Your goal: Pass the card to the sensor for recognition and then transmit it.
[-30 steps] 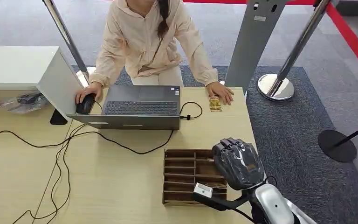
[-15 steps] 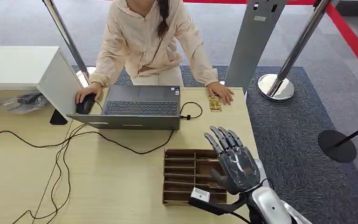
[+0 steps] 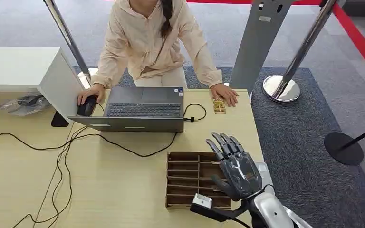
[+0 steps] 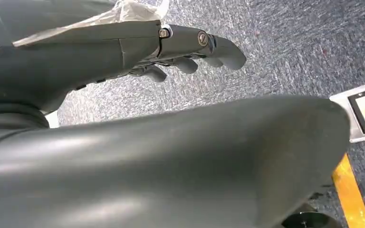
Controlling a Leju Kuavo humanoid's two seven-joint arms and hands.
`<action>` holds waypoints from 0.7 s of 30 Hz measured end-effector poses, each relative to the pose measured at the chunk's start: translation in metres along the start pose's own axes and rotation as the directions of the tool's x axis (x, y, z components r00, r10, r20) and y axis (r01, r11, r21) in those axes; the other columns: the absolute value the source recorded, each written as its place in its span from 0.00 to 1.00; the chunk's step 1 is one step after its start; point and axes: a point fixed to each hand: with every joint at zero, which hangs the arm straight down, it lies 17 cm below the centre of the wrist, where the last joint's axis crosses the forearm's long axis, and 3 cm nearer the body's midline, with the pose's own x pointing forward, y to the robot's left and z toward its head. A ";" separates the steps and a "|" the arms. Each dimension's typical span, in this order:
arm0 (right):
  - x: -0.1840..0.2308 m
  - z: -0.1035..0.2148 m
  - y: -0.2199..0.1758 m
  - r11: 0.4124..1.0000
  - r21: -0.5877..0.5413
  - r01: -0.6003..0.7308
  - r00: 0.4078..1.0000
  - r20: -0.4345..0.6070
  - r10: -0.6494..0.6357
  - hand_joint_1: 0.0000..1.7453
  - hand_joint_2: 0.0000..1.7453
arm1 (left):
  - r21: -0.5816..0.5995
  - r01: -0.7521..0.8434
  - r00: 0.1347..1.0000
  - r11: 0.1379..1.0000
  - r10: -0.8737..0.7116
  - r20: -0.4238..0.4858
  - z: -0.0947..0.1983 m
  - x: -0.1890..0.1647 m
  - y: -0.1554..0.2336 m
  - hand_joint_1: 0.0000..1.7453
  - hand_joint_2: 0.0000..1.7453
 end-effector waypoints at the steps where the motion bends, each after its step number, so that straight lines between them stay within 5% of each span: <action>1: 0.001 0.000 0.001 1.000 0.003 0.001 1.000 0.001 -0.001 0.11 1.00 | 0.000 0.002 1.000 1.000 -0.002 0.001 0.000 0.000 0.000 0.00 0.00; 21: 0.026 -0.007 0.007 0.999 -0.008 0.038 0.999 0.036 -0.038 0.15 1.00 | 0.003 0.014 1.000 1.000 -0.014 0.013 0.000 0.002 0.000 0.00 0.00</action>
